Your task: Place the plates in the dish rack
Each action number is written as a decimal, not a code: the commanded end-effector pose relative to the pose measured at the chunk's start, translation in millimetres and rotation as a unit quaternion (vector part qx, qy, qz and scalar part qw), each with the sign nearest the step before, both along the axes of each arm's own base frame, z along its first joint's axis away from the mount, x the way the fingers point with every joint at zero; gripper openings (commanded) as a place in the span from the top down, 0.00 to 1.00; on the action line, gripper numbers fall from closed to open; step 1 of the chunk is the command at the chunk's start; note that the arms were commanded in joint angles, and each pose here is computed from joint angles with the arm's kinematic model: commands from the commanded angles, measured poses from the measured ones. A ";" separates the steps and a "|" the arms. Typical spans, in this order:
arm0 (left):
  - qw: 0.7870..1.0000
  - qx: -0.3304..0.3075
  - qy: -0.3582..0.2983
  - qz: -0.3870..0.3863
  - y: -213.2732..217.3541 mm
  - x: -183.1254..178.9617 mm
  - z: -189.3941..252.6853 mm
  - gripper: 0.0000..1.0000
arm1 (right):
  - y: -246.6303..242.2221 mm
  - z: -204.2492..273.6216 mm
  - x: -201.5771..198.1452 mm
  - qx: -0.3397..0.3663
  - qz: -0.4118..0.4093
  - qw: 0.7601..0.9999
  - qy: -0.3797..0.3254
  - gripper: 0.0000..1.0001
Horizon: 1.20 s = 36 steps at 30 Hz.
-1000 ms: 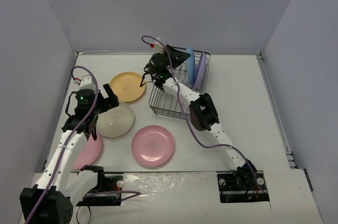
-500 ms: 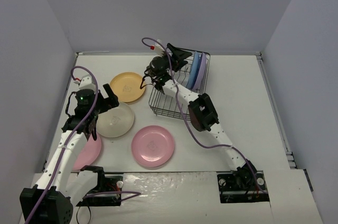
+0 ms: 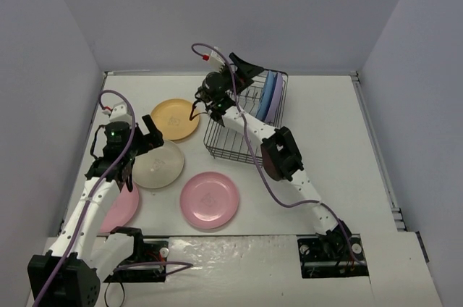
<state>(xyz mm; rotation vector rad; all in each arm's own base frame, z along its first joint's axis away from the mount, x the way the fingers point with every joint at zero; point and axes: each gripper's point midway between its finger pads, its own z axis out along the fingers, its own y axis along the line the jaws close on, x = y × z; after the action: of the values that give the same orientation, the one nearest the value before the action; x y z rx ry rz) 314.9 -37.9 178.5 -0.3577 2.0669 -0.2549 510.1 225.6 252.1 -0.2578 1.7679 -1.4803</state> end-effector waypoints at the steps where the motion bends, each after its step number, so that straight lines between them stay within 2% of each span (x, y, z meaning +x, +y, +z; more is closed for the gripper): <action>1: 1.000 -0.009 -0.028 -0.005 -2.6 16.0 24.6 0.03 | 23.5 100.8 -38.8 0.132 0.063 0.980 -0.136 0.00; 3: 1.000 -0.011 -0.027 -0.005 -3.3 16.5 27.0 0.03 | 39.4 118.9 -36.9 0.170 0.120 0.965 -0.161 0.00; 4: 0.999 -0.012 -0.029 -0.007 -4.2 16.9 29.3 0.03 | 51.6 127.5 -33.4 0.206 0.169 0.949 -0.167 0.00; 5: 0.999 -0.013 -0.031 -0.009 -4.9 17.1 31.8 0.03 | 68.9 132.4 -29.9 0.259 0.234 0.924 -0.156 0.00; 7: 0.999 -0.014 -0.035 -0.009 -4.9 16.4 36.0 0.03 | 102.7 122.1 -27.5 0.391 0.364 0.842 -0.068 0.00; 10: 0.999 -0.012 -0.031 -0.008 -4.1 14.1 41.3 0.03 | 118.1 118.0 -43.9 0.524 0.435 0.733 -0.009 0.00; 11: 1.000 -0.012 -0.024 -0.008 -3.8 12.0 40.0 0.03 | 113.7 119.3 -54.8 0.550 0.450 0.704 0.004 0.00; 12: 1.000 -0.012 -0.019 -0.009 -3.9 10.4 39.8 0.03 | 103.7 118.3 -68.2 0.571 0.443 0.692 0.004 0.00; 16: 0.999 -0.034 -0.013 -0.023 -12.4 1.5 38.2 0.03 | 68.0 149.8 -101.1 0.581 0.454 0.673 -0.052 0.00; 17: 0.998 -0.049 -0.011 -0.024 -15.7 -3.0 37.1 0.03 | 56.0 140.3 -109.6 0.589 0.443 0.673 -0.054 0.00; 19: 0.996 -0.084 0.004 -0.025 -24.3 -11.7 26.7 0.03 | 34.3 148.0 -126.4 0.617 0.425 0.659 -0.075 0.00; 21: 0.991 -0.120 0.007 -0.053 -39.9 -21.8 20.6 0.03 | 16.7 127.6 -136.7 0.632 0.398 0.661 -0.076 0.00; 22: 0.989 -0.137 0.016 -0.060 -45.9 -25.7 13.3 0.03 | 11.1 137.2 -143.5 0.641 0.398 0.650 -0.091 0.00; 24: 0.982 -0.170 0.029 -0.076 -59.8 -40.7 1.0 0.03 | -11.6 123.6 -157.8 0.657 0.369 0.646 -0.117 0.00; 28: 0.976 -0.169 0.085 -0.111 -88.7 -79.9 -35.3 0.03 | -51.0 98.4 -177.1 0.673 0.327 0.644 -0.160 0.00; 33: 0.973 -0.155 0.119 -0.121 -108.9 -110.9 -62.7 0.03 | -59.9 73.8 -191.5 0.676 0.314 0.652 -0.138 0.00; 36: 0.972 -0.142 0.147 -0.112 -105.7 -126.6 -79.3 0.03 | -64.4 59.9 -203.2 0.678 0.309 0.656 -0.121 0.00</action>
<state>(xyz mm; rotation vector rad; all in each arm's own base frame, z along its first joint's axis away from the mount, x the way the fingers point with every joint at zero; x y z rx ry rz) 191.8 -146.5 98.0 -0.2531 2.3801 -0.7080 314.5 165.5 299.8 0.0825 1.8581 0.4099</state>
